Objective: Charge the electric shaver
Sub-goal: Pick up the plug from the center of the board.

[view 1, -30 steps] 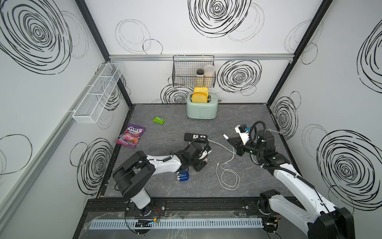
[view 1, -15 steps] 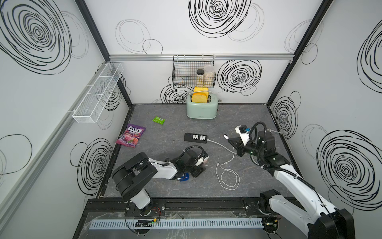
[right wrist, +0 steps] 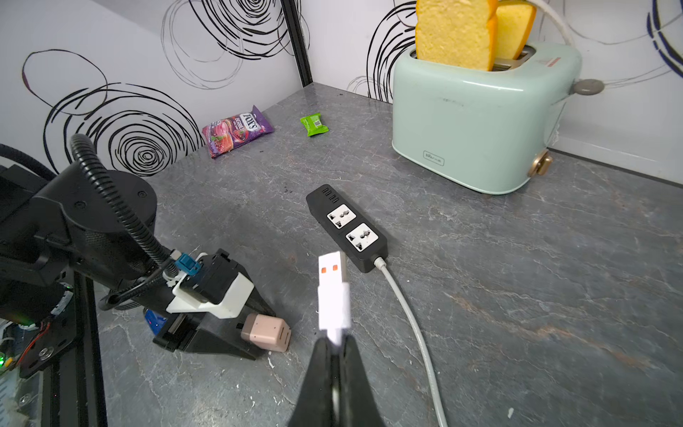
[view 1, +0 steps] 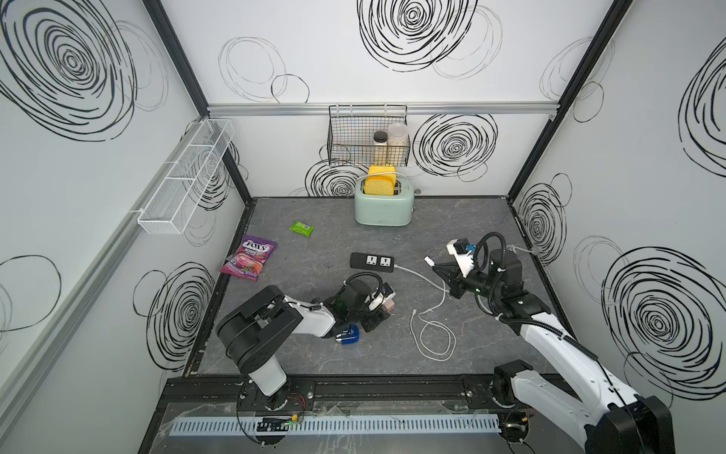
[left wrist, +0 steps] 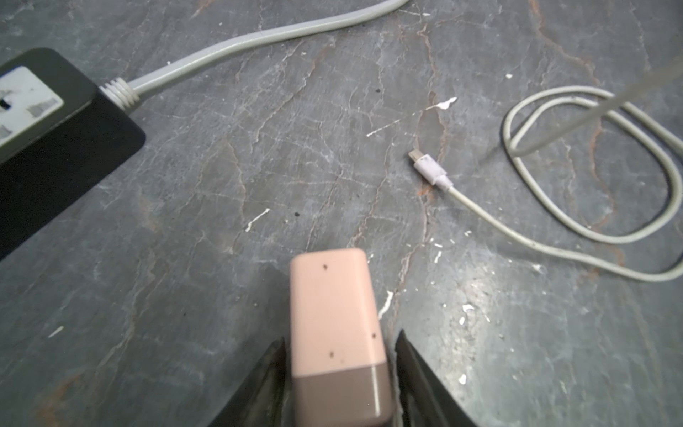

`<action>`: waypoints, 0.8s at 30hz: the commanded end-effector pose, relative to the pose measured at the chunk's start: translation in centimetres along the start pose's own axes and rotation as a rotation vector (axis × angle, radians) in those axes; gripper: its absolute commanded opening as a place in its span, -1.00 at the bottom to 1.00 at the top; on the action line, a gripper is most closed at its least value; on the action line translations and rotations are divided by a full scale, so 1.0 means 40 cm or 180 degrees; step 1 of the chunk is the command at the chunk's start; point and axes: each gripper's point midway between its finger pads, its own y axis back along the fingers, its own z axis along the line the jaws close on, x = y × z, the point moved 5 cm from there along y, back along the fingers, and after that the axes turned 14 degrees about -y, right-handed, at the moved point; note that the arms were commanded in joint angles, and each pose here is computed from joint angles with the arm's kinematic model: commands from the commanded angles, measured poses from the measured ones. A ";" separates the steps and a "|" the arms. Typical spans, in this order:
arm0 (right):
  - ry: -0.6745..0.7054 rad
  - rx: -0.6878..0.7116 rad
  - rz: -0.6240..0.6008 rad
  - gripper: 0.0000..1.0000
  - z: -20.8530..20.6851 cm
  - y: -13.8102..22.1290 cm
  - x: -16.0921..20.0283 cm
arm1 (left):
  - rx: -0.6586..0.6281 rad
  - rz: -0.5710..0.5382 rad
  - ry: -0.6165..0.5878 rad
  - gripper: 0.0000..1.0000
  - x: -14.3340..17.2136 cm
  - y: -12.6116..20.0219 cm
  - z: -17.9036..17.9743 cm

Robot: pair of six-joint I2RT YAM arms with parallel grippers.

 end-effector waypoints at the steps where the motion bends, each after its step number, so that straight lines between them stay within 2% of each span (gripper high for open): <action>1: 0.0051 -0.0047 -0.0020 -1.00 0.005 0.006 0.006 | 0.0056 -0.0166 -0.0063 0.02 -0.020 -0.007 0.005; 9: 0.0034 -0.0049 0.0010 -1.00 0.001 0.004 0.017 | 0.0157 -0.0203 -0.0019 0.07 -0.016 -0.010 0.015; 18: 0.0025 -0.0047 0.0017 -1.00 0.000 0.003 0.022 | 0.0316 -0.0141 -0.0040 0.02 -0.017 -0.033 0.015; 24: 0.0006 -0.0044 0.0011 -1.00 0.000 0.005 0.028 | 0.0325 -0.0147 -0.0045 -0.17 -0.017 -0.033 0.014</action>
